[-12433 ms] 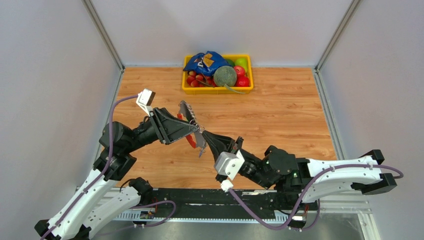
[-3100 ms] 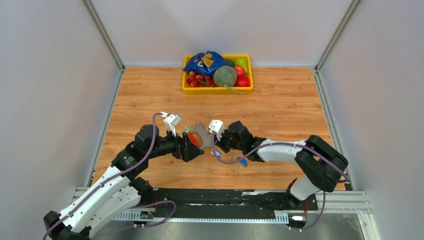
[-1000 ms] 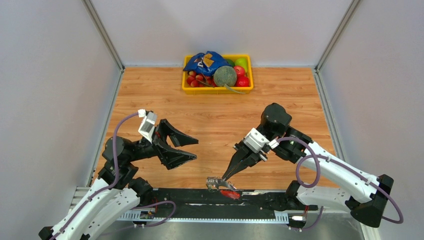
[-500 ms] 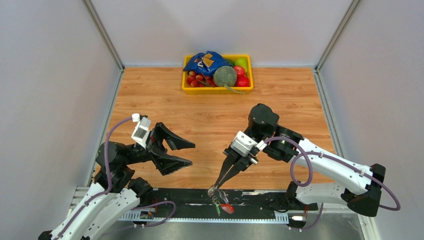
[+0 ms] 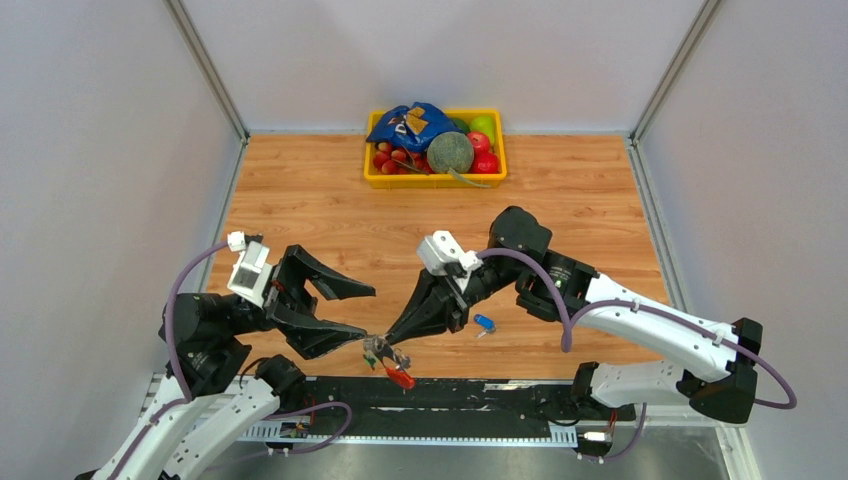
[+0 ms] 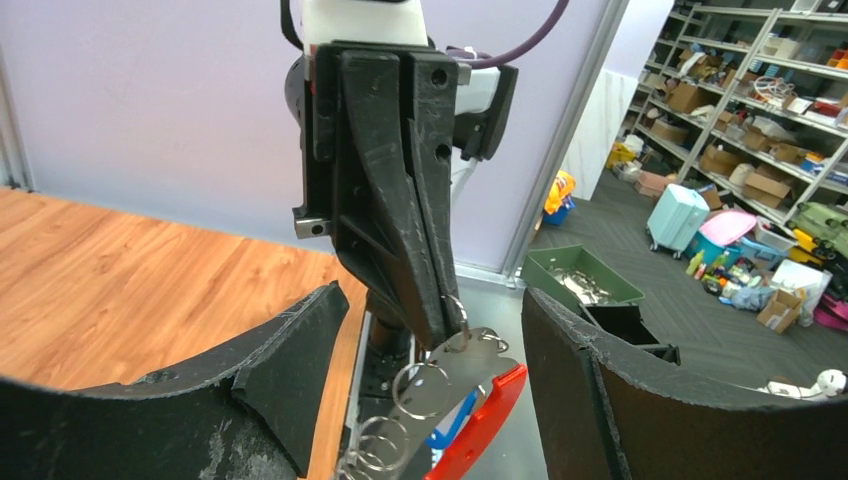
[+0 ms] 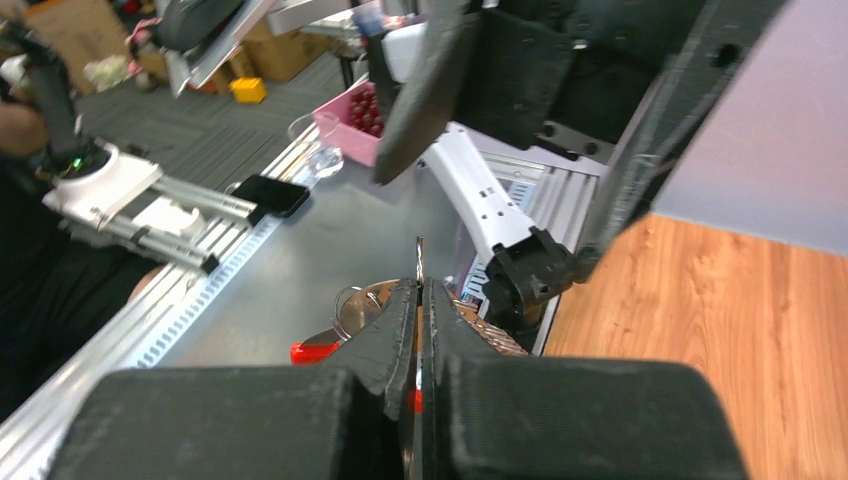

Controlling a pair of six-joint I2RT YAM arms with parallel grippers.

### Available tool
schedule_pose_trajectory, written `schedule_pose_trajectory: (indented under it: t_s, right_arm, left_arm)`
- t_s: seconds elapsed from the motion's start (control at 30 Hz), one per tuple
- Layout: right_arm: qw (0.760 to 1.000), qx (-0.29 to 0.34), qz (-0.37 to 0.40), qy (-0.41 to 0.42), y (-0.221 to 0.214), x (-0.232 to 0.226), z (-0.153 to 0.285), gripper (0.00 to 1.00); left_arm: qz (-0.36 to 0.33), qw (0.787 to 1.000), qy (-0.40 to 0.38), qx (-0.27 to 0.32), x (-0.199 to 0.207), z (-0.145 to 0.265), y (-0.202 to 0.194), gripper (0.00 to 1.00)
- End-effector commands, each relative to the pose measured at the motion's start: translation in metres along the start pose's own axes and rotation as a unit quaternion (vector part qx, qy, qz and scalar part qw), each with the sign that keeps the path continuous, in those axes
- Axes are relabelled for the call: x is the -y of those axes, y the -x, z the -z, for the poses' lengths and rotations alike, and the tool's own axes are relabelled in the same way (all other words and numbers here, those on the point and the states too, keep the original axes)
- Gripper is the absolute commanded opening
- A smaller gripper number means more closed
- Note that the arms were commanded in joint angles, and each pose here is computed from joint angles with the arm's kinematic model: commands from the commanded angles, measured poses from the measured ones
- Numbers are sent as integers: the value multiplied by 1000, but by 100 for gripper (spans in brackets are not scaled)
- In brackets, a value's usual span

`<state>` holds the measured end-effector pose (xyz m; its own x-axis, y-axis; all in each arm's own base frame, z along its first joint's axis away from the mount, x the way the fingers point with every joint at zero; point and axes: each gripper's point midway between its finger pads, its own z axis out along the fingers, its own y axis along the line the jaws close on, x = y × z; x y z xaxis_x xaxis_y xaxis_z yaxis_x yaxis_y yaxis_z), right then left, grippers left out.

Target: Put the keys on the keyring

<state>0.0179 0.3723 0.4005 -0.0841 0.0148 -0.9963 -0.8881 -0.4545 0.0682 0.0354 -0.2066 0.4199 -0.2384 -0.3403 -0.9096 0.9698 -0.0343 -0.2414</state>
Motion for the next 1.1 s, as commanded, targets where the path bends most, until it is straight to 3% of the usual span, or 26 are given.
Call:
schedule_pose_trajectory:
  t_s: [0.0,0.27,0.6,1.07]
  right_arm:
    - [994,68,-14,-80,50,16,0,0]
    - [986,94,-12,-134,62,22,6,0]
    - [986,89,-5,-142,59,19,12,0]
    - [984,72,-20,-159,40,20,19,0]
  left_arm:
    - [-22,1000,-1,-5,3,-1,6,75]
    - [-23,1000,17,-11,-6,-3,6,74]
    - [-25,999,28,-13,-10,-3,5,63]
    - [-34,999,36,-2,-10,-2,12,62]
